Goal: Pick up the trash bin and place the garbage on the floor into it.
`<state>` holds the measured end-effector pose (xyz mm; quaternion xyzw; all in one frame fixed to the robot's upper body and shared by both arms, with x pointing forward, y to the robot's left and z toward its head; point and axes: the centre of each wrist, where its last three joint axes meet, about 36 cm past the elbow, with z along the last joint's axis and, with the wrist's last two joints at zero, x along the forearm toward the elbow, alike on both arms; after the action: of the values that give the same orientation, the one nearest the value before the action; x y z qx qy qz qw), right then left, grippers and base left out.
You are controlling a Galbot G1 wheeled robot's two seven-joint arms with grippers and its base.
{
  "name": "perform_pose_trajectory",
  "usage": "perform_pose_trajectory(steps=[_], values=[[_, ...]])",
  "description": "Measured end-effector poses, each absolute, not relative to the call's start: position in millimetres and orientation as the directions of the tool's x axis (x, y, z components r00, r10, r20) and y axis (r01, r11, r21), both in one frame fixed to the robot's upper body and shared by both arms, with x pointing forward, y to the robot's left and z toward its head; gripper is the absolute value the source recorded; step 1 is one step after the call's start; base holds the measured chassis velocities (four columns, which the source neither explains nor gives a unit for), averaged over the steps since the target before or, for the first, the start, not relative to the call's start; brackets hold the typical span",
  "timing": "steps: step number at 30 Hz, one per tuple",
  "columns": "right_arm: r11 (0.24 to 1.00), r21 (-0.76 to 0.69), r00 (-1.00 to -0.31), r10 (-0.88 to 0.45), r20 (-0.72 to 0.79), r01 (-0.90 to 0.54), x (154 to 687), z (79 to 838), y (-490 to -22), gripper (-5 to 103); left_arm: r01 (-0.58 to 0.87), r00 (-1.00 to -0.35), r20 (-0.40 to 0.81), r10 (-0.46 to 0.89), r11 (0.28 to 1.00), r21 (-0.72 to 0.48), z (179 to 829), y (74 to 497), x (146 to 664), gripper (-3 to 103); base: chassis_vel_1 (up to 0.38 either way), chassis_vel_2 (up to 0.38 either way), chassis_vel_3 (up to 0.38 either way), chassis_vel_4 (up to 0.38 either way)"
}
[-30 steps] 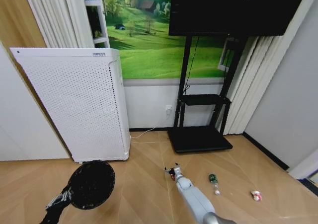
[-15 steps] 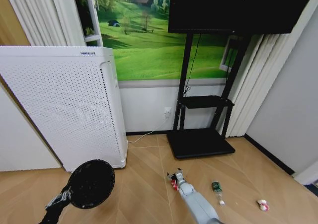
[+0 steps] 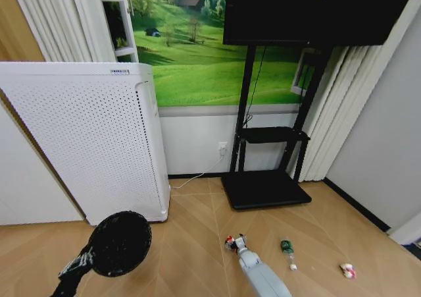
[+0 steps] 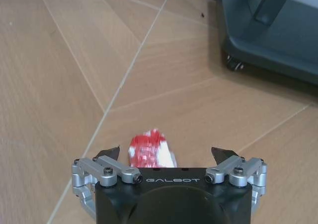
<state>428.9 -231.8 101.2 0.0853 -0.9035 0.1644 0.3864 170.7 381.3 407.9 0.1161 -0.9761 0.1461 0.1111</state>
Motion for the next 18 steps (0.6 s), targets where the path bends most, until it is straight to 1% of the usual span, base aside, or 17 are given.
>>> perform_pose_trajectory(steps=[7, 8, 9, 10, 11, 12, 15, 16, 18], values=[[0.932, -0.212, -0.658, -0.035, 0.752, -0.293, 419.3, 95.6, -237.6, 100, -0.260, -0.948, 0.253, -0.194, 0.930, -0.259, 407.3, 381.7, 170.6, 7, 0.000, 0.000, 0.000, 0.000], [0.931, -0.209, -0.653, -0.041, 0.756, -0.300, 416.8, 94.5, -239.5, 103, -0.261, -0.947, 0.253, -0.196, 0.930, -0.259, 406.7, 382.0, 170.4, 7, 0.000, 0.000, 0.000, 0.000], [0.930, -0.208, -0.651, -0.042, 0.758, -0.302, 416.1, 93.8, -240.0, 100, -0.263, -0.947, 0.252, -0.198, 0.930, -0.258, 406.6, 382.1, 170.7, 7, 0.000, 0.000, 0.000, 0.000], [0.930, -0.208, -0.651, -0.042, 0.758, -0.302, 416.1, 93.8, -240.0, 100, -0.263, -0.947, 0.252, -0.198, 0.930, -0.258, 406.6, 382.1, 170.7, 7, 0.000, 0.000, 0.000, 0.000], [0.931, -0.206, -0.649, -0.041, 0.760, -0.300, 415.6, 92.9, -239.5, 95, -0.262, -0.948, 0.249, -0.198, 0.930, -0.259, 406.4, 381.9, 171.3, 7, 0.000, 0.000, 0.000, 0.000], [0.931, -0.206, -0.649, -0.041, 0.760, -0.300, 415.6, 92.9, -239.5, 95, -0.262, -0.948, 0.249, -0.198, 0.930, -0.259, 406.4, 381.9, 171.3, 7, 0.000, 0.000, 0.000, 0.000], [0.930, -0.204, -0.649, -0.046, 0.759, -0.305, 417.6, 93.0, -235.4, 82, -0.261, -0.948, 0.249, -0.197, 0.929, -0.262, 406.1, 380.9, 172.5, 7, 0.000, 0.000, 0.000, 0.000], [0.930, -0.204, -0.649, -0.046, 0.759, -0.305, 417.6, 93.0, -235.4, 82, -0.261, -0.948, 0.249, -0.197, 0.929, -0.262, 406.1, 380.9, 172.5, 7, 0.000, 0.000, 0.000, 0.000], [0.930, -0.204, -0.650, -0.048, 0.758, -0.306, 418.0, 92.4, -232.3, 71, -0.261, -0.949, 0.248, -0.197, 0.929, -0.262, 406.1, 380.7, 172.7, 7, 0.000, 0.000, 0.000, 0.000]])
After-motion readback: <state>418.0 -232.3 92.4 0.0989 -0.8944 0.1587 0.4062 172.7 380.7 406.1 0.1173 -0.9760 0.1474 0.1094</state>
